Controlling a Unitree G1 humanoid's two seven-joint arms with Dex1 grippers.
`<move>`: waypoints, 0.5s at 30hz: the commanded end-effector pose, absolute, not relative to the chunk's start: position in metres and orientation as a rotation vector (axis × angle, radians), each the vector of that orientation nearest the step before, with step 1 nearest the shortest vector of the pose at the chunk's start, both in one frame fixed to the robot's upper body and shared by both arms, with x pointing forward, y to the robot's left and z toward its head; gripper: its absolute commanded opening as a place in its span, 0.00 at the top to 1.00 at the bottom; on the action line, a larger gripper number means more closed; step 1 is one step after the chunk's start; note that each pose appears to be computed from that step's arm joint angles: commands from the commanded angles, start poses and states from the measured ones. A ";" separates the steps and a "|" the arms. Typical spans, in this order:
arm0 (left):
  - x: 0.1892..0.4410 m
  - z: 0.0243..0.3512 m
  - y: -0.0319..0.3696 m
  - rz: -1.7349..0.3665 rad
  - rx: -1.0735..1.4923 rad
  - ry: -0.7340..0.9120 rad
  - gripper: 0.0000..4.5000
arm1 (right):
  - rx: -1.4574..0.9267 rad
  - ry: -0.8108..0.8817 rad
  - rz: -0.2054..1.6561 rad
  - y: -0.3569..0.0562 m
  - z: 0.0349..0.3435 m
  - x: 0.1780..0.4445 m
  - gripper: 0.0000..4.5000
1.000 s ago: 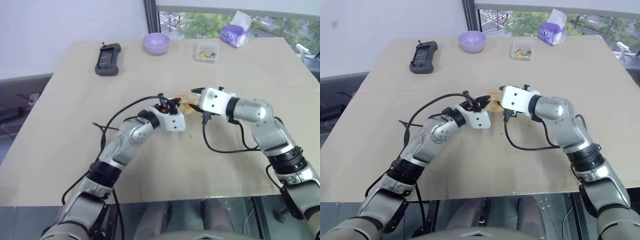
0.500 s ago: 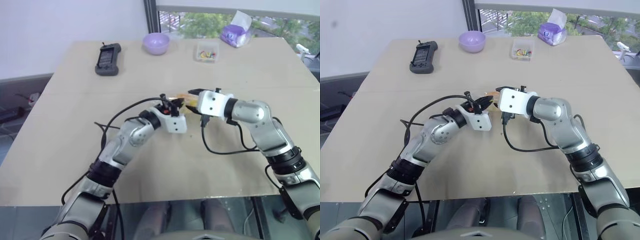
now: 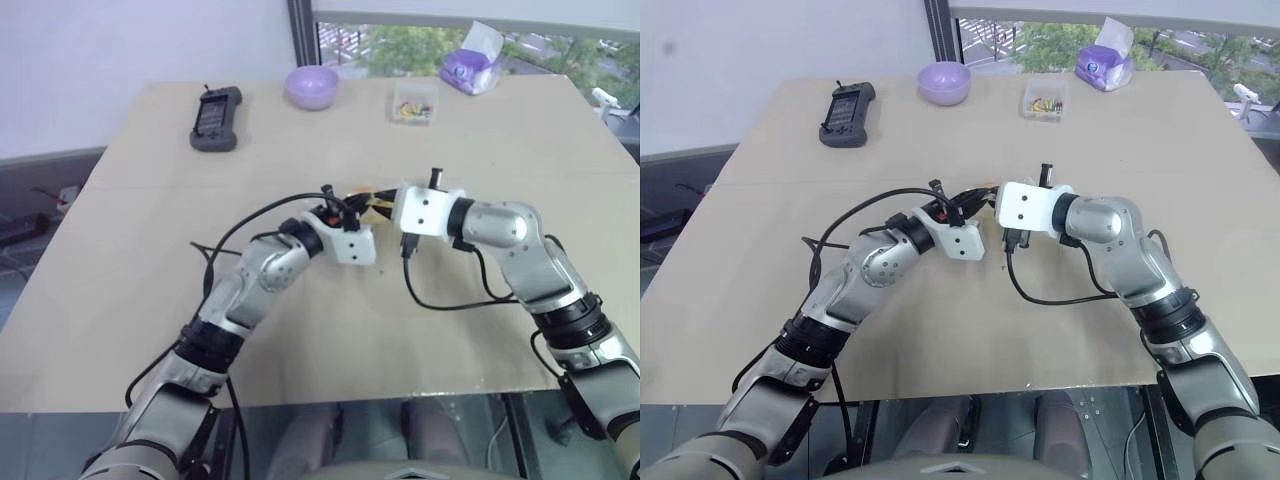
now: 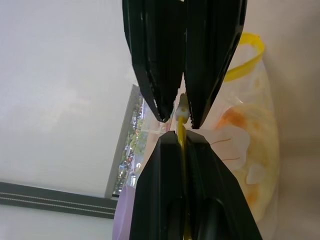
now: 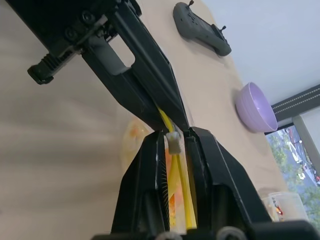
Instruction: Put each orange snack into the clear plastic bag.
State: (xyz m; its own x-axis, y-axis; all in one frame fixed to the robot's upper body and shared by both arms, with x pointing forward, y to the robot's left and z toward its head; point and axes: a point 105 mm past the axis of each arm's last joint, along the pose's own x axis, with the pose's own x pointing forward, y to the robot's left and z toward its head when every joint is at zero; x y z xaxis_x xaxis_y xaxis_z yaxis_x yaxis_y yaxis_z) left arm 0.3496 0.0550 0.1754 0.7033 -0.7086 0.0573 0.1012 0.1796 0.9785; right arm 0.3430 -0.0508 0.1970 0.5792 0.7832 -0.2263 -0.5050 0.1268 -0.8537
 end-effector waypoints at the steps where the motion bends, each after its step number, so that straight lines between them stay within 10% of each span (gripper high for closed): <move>1: 0.344 0.193 0.051 -0.599 1.256 -0.661 1.00 | -1.094 -0.348 0.932 -0.052 0.208 0.343 0.86; 12: 0.345 0.192 0.052 -0.596 1.254 -0.653 1.00 | -1.098 -0.349 0.933 -0.052 0.208 0.343 0.86; 15: 0.345 0.191 0.052 -0.597 1.255 -0.645 1.00 | -1.098 -0.350 0.934 -0.052 0.208 0.343 0.99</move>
State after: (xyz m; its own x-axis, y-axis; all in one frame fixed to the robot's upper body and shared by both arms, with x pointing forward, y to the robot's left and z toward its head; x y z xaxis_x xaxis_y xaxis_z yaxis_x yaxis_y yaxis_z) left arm 0.3496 0.0550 0.1755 0.7029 -0.7089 0.0579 0.1018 0.1809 0.9782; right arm 0.3455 -0.0529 0.1942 0.5880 0.7732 -0.2375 -0.5072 0.1237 -0.8529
